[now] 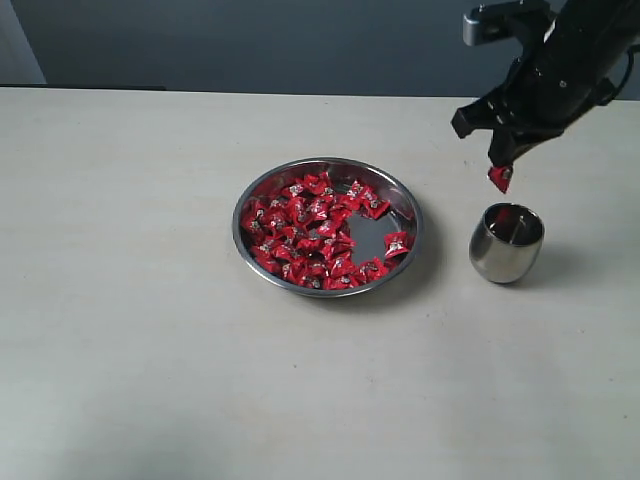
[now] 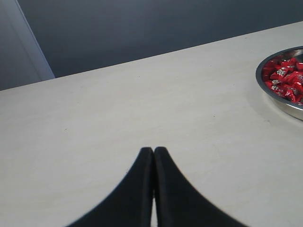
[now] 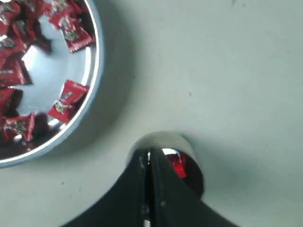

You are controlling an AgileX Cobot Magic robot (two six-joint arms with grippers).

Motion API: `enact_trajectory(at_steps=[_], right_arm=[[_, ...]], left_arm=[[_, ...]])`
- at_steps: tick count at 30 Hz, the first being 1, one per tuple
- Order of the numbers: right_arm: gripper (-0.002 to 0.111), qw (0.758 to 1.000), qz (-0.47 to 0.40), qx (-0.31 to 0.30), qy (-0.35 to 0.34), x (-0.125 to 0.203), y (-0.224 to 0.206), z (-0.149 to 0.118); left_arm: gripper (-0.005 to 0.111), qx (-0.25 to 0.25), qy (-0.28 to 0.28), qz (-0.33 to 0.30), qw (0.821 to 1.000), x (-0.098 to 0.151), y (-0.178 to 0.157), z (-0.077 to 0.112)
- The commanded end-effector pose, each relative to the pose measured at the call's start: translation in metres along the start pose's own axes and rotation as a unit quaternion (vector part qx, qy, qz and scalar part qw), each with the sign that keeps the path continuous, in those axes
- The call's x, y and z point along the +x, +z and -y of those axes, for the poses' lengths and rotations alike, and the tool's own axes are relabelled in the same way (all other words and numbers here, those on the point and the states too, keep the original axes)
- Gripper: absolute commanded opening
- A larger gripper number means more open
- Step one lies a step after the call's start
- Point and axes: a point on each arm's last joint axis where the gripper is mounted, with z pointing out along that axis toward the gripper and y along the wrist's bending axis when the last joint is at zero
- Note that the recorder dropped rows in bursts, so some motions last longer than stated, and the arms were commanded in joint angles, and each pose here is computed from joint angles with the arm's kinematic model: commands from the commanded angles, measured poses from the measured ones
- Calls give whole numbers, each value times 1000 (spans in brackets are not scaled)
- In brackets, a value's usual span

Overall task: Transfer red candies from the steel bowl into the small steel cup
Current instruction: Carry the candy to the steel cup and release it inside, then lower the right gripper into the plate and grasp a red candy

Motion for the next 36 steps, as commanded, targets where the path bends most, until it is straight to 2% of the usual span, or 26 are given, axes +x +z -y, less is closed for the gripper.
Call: enact_trajectory(at_steps=[1,5,15,17,20,22,28,33,36], right_arm=[[-1,1000,-20,7,7,17,16,6],[-1,999,-44,25,-4,29,27,9],[0,999,-23,47,-6,26,28,13],[7,998,-29,50,-9,27,27,13],[25,998,-30,52,-11,27,27,14],[34,998,-26,53,-11,26,27,14],[36,999,5,49,-4,20,24,13],[36,996,84,-21,-8,-1,14,-18],[36,990,112,-57,-60,-10,19,-45]], left_arm=[[0,-1,-1,6,1000,-1,0,0],[0,-1,-1,6,1000,-1,0,0],[0,-1,-1,6,1000,-1,0,0],[0,-1,-1,6,1000,-1,0,0],[0,-1,-1,6,1000,-1,0,0],[0,-1,-1,6,1000,-1,0,0],[0,-1,-1,6,1000,-1,0,0],[0,-1,-1,6,1000,-1,0,0],[0,-1,-1,6,1000,-1,0,0]])
